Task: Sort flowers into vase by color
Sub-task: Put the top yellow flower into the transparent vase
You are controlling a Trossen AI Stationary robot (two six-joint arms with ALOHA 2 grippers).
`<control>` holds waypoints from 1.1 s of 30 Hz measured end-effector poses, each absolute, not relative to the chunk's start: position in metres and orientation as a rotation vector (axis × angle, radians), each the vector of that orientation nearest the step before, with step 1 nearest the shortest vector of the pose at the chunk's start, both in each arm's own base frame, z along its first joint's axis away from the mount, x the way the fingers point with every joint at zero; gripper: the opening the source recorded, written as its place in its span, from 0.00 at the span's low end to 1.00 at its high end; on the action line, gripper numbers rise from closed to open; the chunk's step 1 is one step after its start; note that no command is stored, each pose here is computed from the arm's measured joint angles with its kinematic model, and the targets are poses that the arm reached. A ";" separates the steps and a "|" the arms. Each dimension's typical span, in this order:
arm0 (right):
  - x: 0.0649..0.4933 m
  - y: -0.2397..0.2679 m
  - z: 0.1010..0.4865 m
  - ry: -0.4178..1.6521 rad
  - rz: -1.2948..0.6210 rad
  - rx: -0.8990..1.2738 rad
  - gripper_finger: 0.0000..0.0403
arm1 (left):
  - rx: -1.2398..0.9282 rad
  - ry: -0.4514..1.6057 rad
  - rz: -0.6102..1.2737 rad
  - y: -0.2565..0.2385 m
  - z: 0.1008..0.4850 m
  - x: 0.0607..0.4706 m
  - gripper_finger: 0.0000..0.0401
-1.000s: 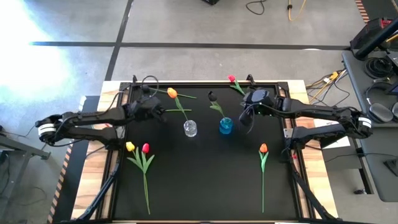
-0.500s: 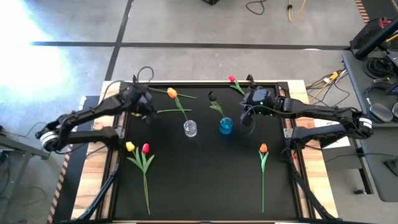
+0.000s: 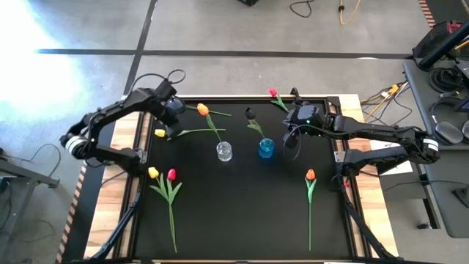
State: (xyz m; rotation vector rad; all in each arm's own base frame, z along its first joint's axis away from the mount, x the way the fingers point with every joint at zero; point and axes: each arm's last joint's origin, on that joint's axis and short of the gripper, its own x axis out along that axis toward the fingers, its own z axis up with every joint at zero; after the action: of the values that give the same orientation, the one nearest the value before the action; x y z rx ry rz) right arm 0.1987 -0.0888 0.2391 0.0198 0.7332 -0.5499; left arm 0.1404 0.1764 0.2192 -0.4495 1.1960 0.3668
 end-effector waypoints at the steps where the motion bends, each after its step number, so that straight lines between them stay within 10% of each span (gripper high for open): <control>1: 0.199 -0.089 0.239 0.735 -0.550 0.020 0.02 | -0.451 1.213 0.363 0.178 0.216 0.142 0.12; 12: 0.199 -0.089 0.239 0.743 -0.541 -0.001 0.02 | -0.395 1.406 0.364 0.169 0.180 0.150 0.32; 33: 0.198 -0.089 0.238 0.756 -0.530 -0.029 0.02 | -0.324 1.507 0.393 0.186 0.141 0.166 0.33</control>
State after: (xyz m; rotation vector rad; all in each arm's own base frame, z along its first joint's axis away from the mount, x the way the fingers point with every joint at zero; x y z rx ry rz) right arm 0.1981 -0.0885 0.2377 -0.0288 0.7560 -0.5297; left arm 0.1658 0.1860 0.1412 -0.3241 1.5071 0.3931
